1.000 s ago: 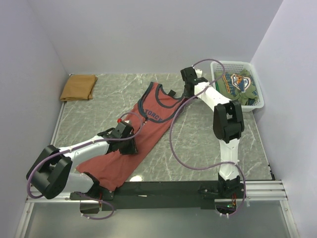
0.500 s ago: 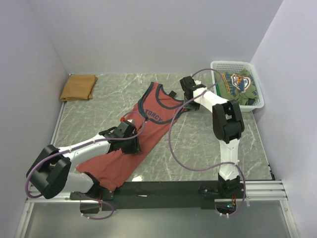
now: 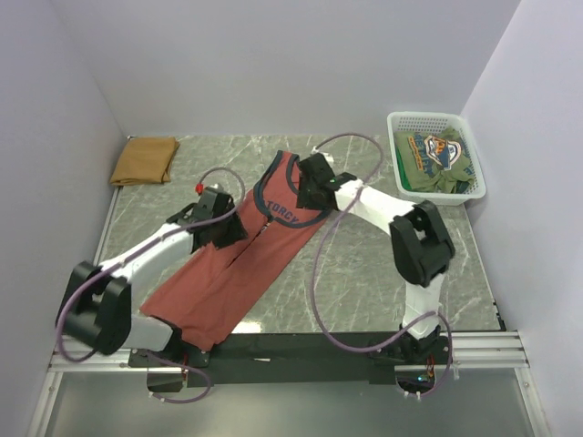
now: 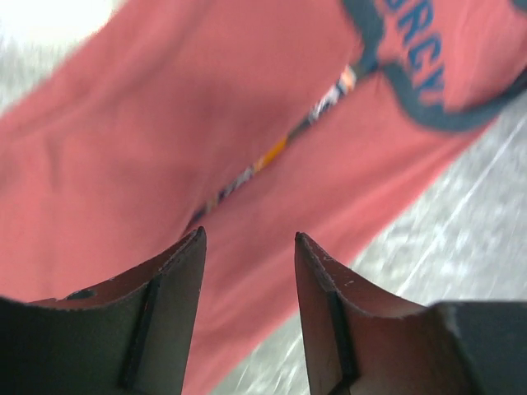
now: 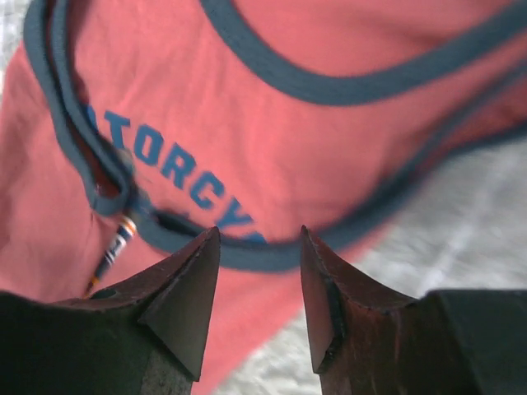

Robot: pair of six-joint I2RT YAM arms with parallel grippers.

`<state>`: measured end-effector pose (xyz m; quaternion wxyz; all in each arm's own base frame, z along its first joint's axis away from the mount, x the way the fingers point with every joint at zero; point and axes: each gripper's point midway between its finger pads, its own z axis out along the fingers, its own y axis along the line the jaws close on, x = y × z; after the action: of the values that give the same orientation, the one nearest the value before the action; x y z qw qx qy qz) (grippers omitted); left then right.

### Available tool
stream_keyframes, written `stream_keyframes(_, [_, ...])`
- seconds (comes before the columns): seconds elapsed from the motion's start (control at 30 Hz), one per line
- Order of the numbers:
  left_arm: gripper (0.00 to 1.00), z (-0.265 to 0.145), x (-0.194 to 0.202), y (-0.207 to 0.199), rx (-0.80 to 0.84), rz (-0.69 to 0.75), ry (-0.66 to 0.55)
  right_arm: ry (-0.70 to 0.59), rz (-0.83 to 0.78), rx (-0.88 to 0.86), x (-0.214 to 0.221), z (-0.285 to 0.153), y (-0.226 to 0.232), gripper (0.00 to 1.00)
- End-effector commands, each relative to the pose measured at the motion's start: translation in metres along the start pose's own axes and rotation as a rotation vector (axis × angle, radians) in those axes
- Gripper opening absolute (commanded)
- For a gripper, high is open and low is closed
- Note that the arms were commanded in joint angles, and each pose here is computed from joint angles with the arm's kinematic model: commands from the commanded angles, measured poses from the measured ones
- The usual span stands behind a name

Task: Fold and stack the tank tops
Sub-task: Fold the tank top

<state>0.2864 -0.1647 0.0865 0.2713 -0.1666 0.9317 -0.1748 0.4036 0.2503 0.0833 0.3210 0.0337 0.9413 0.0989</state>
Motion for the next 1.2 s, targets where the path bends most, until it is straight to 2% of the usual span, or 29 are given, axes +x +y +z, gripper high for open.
stream_keyframes(0.0, [0.52,0.018,-0.027,-0.018,0.005,-0.012,-0.04,-0.005,0.072,-0.046,-0.022,0.026,0.019,0.5])
stream_keyframes(0.07, [0.51,0.028,-0.035,-0.024,-0.001,-0.021,-0.053,0.041,0.075,0.0,-0.013,0.05,0.014,0.5])
stream_keyframes(0.17, [0.5,0.06,-0.029,-0.018,-0.06,-0.025,-0.007,0.077,0.105,0.002,-0.019,0.069,0.01,0.48])
stream_keyframes(0.3, [0.48,0.085,-0.028,-0.024,-0.059,-0.031,0.023,0.112,0.143,0.035,-0.019,0.086,-0.013,0.48])
stream_keyframes(0.5, [0.46,0.118,-0.03,-0.045,-0.033,-0.043,0.067,0.162,0.179,0.095,-0.028,0.104,-0.056,0.49])
stream_keyframes(0.57, [0.46,0.124,-0.035,-0.063,0.0,-0.04,0.071,0.181,0.195,0.102,-0.028,0.112,-0.068,0.49])
stream_keyframes(0.63, [0.46,0.137,-0.034,-0.078,0.021,-0.047,0.091,0.169,0.216,0.106,-0.042,0.114,-0.082,0.47])
stream_keyframes(0.8, [0.46,0.168,-0.03,-0.106,0.057,-0.094,0.135,0.098,0.251,0.134,-0.085,0.115,-0.118,0.53])
stream_keyframes(1.0, [0.48,0.19,-0.045,-0.16,0.184,-0.165,0.129,-0.051,0.234,0.081,-0.146,0.093,-0.119,0.65])
stream_keyframes(1.13, [0.52,0.178,-0.066,-0.178,0.242,-0.159,0.094,-0.167,0.225,0.048,-0.181,0.05,-0.108,0.68])
stream_keyframes(1.17, [0.53,0.161,-0.082,-0.182,0.258,-0.157,0.056,-0.162,0.225,0.051,-0.175,0.046,-0.109,0.7])
